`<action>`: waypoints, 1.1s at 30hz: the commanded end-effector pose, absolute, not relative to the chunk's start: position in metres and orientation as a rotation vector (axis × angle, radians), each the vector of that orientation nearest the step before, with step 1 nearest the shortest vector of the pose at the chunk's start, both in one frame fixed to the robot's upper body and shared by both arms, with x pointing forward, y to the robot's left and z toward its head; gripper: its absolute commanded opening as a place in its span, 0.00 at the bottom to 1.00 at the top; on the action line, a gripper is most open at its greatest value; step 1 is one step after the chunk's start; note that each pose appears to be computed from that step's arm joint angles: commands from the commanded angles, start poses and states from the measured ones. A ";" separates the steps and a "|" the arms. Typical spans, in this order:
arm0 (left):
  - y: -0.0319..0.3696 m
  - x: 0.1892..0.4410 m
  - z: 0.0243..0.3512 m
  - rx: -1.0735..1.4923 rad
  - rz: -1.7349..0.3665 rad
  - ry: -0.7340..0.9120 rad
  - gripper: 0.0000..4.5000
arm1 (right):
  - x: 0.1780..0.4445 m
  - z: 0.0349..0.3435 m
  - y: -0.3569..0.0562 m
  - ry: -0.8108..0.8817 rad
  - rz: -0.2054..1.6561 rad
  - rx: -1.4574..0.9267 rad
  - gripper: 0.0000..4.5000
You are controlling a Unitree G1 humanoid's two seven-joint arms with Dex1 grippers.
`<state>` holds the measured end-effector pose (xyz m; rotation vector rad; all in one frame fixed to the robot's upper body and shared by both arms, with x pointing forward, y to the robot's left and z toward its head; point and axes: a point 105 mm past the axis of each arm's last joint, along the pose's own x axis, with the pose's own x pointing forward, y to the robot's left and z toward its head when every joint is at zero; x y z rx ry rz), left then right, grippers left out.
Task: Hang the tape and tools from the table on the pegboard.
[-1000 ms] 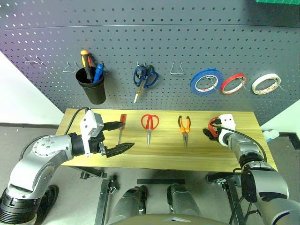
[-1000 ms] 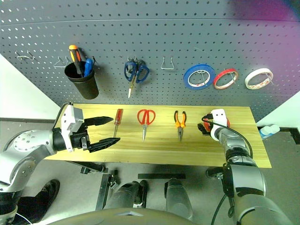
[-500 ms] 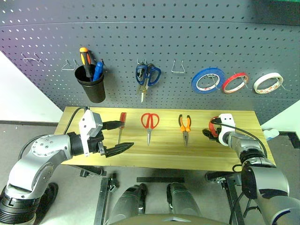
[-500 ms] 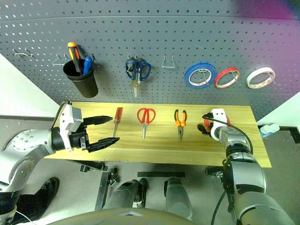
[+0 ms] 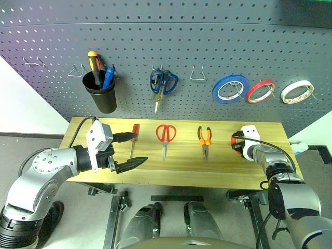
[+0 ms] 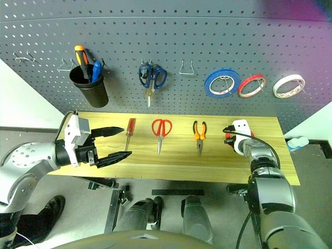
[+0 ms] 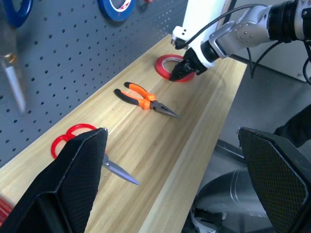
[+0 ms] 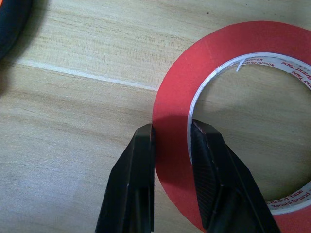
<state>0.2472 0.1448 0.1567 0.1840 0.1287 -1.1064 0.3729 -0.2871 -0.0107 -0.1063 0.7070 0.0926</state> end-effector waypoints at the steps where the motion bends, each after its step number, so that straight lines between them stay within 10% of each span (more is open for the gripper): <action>1: 0.144 0.245 0.171 0.227 -1.113 0.073 1.00 | 0.373 -0.011 -0.283 0.706 0.118 -0.093 0.15; 33: 0.149 0.259 0.170 0.232 -1.107 0.041 1.00 | 0.347 0.060 -0.306 0.027 0.106 0.412 0.15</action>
